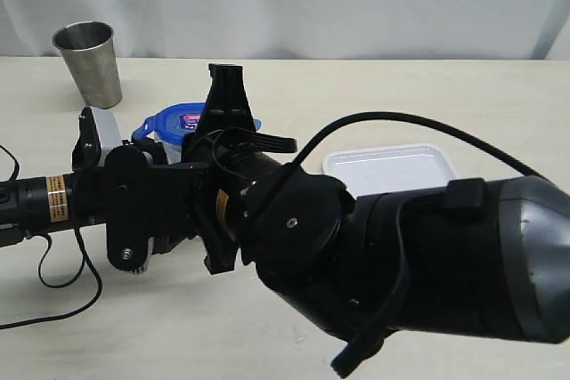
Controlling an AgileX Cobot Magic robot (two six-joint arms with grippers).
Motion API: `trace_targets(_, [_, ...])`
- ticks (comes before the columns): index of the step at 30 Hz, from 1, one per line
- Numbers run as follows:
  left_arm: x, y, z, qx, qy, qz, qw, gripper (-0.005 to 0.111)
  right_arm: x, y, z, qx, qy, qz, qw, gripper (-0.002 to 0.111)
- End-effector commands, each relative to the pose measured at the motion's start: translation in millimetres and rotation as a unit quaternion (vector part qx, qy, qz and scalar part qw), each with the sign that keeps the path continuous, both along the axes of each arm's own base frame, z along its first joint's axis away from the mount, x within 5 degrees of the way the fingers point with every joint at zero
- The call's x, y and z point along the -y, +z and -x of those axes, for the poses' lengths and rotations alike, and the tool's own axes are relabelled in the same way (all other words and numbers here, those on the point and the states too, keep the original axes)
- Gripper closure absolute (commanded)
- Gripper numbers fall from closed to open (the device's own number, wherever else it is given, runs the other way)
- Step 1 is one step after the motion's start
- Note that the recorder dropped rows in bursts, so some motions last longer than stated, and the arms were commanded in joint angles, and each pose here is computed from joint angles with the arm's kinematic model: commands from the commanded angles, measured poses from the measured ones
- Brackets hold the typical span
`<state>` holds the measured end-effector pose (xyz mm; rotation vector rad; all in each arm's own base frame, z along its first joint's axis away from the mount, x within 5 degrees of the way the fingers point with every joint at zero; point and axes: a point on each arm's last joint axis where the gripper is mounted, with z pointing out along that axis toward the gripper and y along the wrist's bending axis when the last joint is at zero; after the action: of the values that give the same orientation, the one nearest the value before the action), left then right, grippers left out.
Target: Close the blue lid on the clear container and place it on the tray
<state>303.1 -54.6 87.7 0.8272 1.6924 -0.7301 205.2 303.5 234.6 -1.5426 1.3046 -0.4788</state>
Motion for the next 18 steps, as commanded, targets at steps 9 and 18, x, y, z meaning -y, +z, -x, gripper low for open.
trace_targets(9, [-1,1,-2,0.004,0.005,0.006,1.0,0.003,-7,28,-6,0.037,-0.009,-0.022,0.999,0.104])
trace_targets(18, [-1,1,-2,0.004,0.005,0.006,1.0,0.003,-3,38,-13,0.068,-0.043,-0.019,0.997,0.104])
